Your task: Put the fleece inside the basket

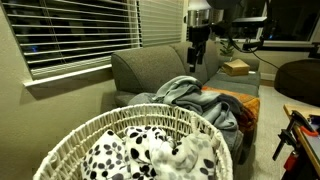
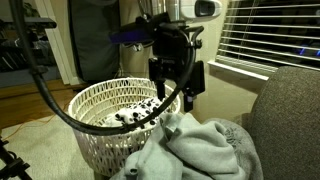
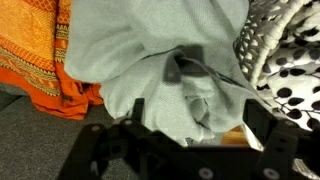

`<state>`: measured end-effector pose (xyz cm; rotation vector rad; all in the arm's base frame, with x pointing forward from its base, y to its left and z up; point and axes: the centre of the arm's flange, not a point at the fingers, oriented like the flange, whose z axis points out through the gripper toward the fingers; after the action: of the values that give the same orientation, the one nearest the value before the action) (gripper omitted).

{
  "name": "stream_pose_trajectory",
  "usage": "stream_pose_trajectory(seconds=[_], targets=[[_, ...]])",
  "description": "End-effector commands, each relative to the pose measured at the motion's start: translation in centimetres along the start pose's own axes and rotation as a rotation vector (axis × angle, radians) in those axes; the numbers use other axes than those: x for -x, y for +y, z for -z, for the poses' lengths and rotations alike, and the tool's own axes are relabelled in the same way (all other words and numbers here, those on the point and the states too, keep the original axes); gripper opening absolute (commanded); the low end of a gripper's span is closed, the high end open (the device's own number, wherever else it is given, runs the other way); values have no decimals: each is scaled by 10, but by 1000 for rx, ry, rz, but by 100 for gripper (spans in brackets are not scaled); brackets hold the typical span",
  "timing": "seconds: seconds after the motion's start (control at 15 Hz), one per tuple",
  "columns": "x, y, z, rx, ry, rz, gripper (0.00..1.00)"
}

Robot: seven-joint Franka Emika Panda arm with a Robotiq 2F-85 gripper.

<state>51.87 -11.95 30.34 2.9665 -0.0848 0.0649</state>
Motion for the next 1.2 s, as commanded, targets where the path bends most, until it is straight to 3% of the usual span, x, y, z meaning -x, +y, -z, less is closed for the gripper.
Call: stream_pose_trajectory(seconds=[0.0,1.13], targets=[[-13,3,-20,-13,15,5,100],[-27,18,-88,-35,-41,-27,100]])
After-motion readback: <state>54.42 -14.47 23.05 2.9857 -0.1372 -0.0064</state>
